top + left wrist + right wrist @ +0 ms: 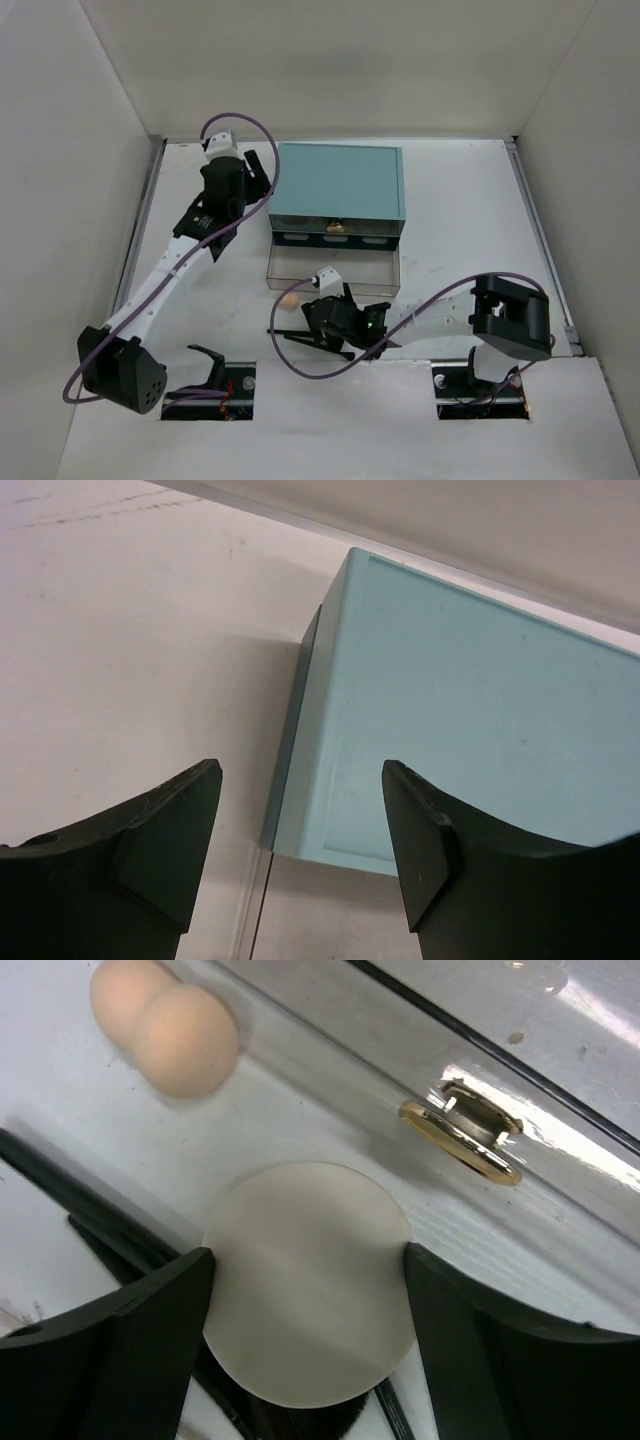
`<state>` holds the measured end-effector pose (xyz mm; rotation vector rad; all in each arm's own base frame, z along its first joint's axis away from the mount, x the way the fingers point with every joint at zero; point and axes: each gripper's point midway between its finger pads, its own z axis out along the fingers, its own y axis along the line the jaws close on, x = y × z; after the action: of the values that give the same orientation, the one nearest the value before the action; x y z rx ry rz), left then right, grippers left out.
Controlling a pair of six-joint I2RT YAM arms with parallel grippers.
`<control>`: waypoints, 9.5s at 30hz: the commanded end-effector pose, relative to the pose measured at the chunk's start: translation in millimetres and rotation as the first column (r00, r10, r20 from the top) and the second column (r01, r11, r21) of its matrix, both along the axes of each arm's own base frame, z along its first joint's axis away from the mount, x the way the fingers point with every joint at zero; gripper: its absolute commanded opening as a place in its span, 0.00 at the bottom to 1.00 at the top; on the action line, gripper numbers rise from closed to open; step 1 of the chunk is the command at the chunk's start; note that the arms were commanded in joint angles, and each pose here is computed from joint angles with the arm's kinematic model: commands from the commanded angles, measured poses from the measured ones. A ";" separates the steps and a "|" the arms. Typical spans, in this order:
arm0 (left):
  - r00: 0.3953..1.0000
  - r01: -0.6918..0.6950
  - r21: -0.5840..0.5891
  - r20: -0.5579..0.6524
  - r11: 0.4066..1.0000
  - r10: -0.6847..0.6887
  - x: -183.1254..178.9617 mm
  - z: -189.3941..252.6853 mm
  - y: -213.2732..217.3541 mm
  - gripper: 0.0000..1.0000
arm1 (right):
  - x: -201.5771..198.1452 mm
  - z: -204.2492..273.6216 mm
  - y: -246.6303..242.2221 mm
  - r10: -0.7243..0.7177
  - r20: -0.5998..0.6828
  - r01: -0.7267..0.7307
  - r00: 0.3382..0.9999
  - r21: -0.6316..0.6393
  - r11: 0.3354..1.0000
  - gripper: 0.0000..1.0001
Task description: Organize the makeup
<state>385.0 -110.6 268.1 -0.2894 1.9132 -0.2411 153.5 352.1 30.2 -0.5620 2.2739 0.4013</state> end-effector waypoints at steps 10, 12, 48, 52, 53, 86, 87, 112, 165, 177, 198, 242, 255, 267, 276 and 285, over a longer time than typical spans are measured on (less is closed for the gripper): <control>0.988 -0.144 0.035 0.053 0.989 0.142 -51.7 11.6 46.1 0.63 | -8.9 27.3 10.5 -0.008 0.037 0.010 0.999 -0.050 0.999 0.17; 0.987 -0.156 0.034 0.054 0.987 0.154 -58.2 10.2 49.9 0.62 | -12.0 55.8 17.8 0.010 0.055 -0.011 0.998 0.004 1.000 0.07; 0.952 -0.065 -0.010 -0.301 0.998 0.059 -179.1 -115.3 41.7 0.68 | 152.4 137.9 6.4 0.343 0.284 -0.350 0.895 -0.025 0.936 0.84; 0.937 0.020 -0.022 -0.349 1.000 -0.026 -191.9 -130.3 22.0 0.68 | 145.0 163.1 -11.7 0.237 0.313 -0.267 0.920 0.054 0.962 0.87; 0.932 0.048 -0.019 -0.360 0.999 -0.051 -195.7 -134.2 16.9 0.68 | 144.8 171.7 -20.4 0.182 0.324 -0.221 0.928 0.087 0.971 0.88; 0.904 0.252 0.309 -0.414 0.917 -0.108 -177.5 -224.9 -82.5 0.42 | 82.3 181.0 -114.8 -0.153 0.230 0.069 0.961 0.336 0.939 0.97; 0.903 0.255 0.310 -0.415 0.916 -0.111 -178.3 -224.8 -82.7 0.35 | 81.2 180.4 -114.4 -0.151 0.229 0.067 0.962 0.336 0.940 0.97; 0.940 0.338 0.184 -0.117 0.923 -0.321 -126.6 -74.3 -106.9 0.10 | -112.0 101.4 0.9 0.700 0.024 -0.699 0.714 0.089 0.710 0.85; 0.971 -0.234 0.101 -0.027 0.967 0.237 -143.9 -27.1 90.0 1.00 | 3.2 121.7 87.0 0.731 0.258 -0.687 0.632 -0.251 0.682 0.00; 0.970 -0.238 0.095 -0.024 0.967 0.241 -145.1 -25.3 91.7 1.00 | -15.2 72.5 67.0 0.777 0.040 -0.756 0.628 -0.207 0.621 0.18; 0.976 -0.213 0.096 -0.028 0.972 0.216 -147.3 -26.1 86.4 1.00 | -44.5 -27.4 35.7 0.712 -0.101 -0.698 0.695 -0.335 0.633 0.07; 0.955 -0.051 -0.132 -0.297 0.990 0.010 -177.5 -122.1 24.8 1.00 | -20.5 118.6 50.9 0.780 0.164 -0.773 0.604 -0.119 0.623 0.61; 0.957 -0.172 -0.107 -0.252 0.979 0.140 -127.7 -103.3 40.1 1.00 | 30.2 55.5 87.8 0.657 0.207 -0.623 0.725 -0.211 0.753 0.61; 0.962 -0.272 -0.107 -0.025 0.956 0.270 -120.7 -3.2 97.4 1.00 | 35.0 0.1 80.8 0.659 0.090 -0.624 0.747 -0.244 0.742 0.52; 0.949 -0.300 -0.131 0.058 0.945 0.310 -154.0 42.7 116.6 1.00 | 24.0 7.8 84.4 0.677 0.086 -0.648 0.731 -0.223 0.728 0.06; 0.960 -0.278 -0.125 -0.005 0.952 0.280 -166.1 20.1 110.1 1.00 | 17.6 146.5 86.7 0.643 0.371 -0.660 0.670 -0.098 0.744 0.00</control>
<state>227.1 1.4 297.6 -0.6500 1.7858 -0.1750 172.3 427.6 101.7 -1.4189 1.7877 0.5254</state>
